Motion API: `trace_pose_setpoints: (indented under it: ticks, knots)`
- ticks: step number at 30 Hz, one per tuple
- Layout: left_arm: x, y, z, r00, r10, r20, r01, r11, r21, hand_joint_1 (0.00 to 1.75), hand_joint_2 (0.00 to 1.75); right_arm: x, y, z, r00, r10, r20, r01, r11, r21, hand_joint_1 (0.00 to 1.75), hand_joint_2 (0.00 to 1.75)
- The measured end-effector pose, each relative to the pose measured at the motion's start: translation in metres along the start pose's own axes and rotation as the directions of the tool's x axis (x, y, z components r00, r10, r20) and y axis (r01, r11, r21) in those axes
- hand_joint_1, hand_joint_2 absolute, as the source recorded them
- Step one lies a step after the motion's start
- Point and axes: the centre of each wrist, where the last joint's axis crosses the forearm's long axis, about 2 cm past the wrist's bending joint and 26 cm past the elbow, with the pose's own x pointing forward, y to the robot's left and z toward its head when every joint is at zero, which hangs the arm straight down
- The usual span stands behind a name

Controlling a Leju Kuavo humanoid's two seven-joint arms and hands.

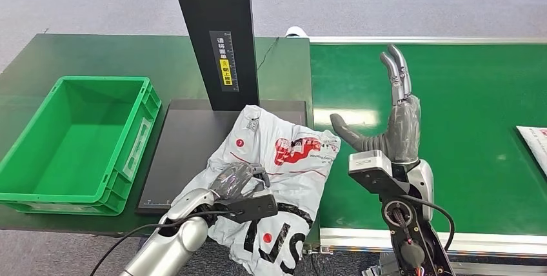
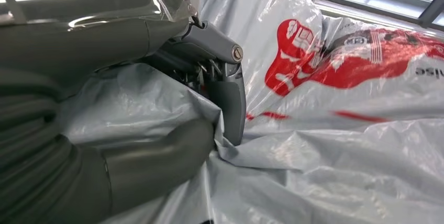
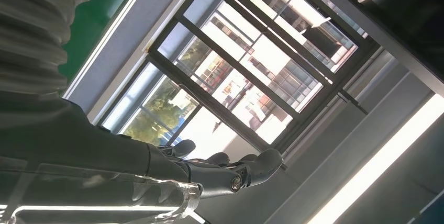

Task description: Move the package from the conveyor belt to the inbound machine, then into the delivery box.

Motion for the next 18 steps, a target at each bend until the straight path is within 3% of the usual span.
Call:
trace_pose_setpoints:
  ticks: [18]
  knots:
    - [-0.001,0.004,0.006,0.999,0.015,0.032,-0.021,0.984,0.179,1.75,1.75,0.0,-0.003,0.011,1.0,0.018,-0.008,-0.018,0.999,0.038,0.0,1.75]
